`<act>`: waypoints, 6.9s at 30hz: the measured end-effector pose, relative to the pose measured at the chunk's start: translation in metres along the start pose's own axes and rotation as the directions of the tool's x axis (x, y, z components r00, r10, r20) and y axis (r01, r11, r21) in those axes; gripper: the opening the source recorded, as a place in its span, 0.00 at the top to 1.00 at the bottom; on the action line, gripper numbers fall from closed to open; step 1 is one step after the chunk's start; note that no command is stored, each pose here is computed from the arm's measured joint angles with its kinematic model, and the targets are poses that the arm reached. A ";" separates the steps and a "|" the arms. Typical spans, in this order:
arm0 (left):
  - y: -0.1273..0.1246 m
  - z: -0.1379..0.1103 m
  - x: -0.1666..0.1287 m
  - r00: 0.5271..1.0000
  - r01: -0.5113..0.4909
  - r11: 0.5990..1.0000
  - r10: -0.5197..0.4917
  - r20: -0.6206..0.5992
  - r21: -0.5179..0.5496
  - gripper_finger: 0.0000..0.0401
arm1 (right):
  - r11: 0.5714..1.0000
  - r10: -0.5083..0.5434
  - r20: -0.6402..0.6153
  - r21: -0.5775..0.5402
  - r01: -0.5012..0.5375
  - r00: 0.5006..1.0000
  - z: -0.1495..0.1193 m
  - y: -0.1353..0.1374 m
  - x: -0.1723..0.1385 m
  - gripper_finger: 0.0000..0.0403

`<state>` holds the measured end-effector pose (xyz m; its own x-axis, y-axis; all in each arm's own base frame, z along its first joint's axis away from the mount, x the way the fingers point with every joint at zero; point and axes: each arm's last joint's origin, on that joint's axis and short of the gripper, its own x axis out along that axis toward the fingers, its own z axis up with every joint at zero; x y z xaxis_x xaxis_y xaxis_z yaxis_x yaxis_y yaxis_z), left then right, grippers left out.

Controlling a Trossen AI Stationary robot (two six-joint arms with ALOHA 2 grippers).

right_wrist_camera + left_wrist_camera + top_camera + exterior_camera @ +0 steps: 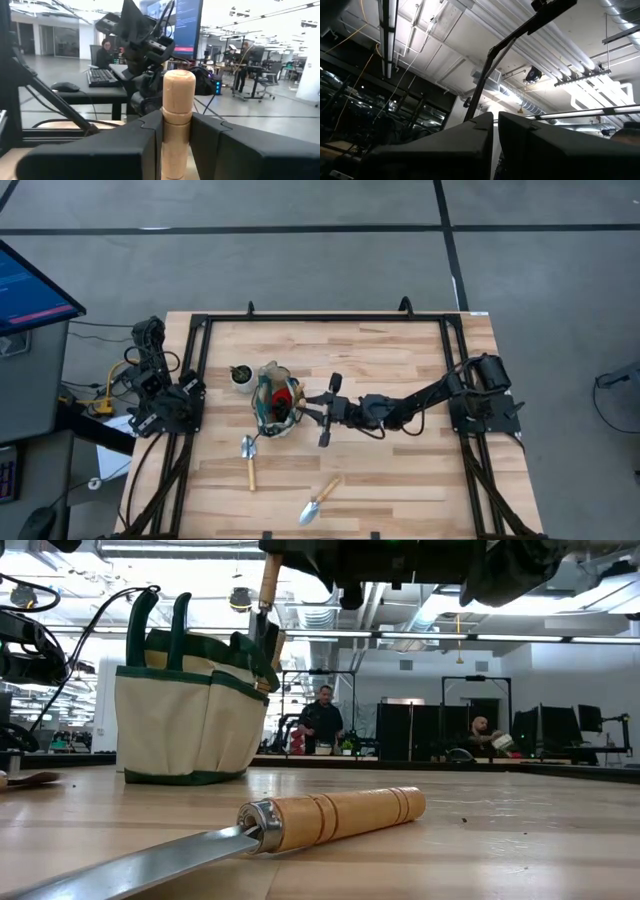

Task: Pick & Place Garden tools in Gardening bag
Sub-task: Put the trowel into the gardening bag

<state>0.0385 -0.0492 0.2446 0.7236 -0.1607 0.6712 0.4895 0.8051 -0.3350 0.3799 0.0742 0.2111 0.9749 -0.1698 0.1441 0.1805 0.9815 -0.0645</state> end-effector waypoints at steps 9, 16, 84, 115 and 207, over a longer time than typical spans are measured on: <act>0.000 0.000 0.000 1.000 0.000 1.000 0.000 0.000 0.000 0.95 | 0.999 0.015 0.032 0.029 -0.016 0.999 -0.013 0.001 0.005 0.85; 0.000 0.000 0.000 1.000 0.000 1.000 0.000 0.001 0.000 0.95 | 1.000 0.008 0.019 0.027 -0.009 1.000 -0.016 -0.001 0.006 0.85; 0.008 0.011 0.006 0.930 -0.362 0.931 0.358 -0.083 -0.051 0.90 | 0.998 0.003 -0.186 -0.065 -0.016 0.983 0.041 -0.019 -0.005 0.28; -0.099 -0.016 0.045 0.754 -0.438 0.888 0.447 -0.481 0.138 0.56 | 0.993 -0.058 -0.355 -0.118 0.017 0.933 0.065 -0.027 -0.031 0.28; -0.091 -0.114 0.092 0.794 -0.088 0.972 -0.065 -0.604 -0.219 0.59 | 0.878 0.204 -0.954 0.079 -0.472 0.220 0.008 0.148 -0.027 0.28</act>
<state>0.1159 -0.2028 0.2614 0.8370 -0.5248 0.1550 0.5189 0.6711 -0.5295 0.3791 0.2245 0.2059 0.3759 0.0782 -0.9234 -0.3116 0.9491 -0.0464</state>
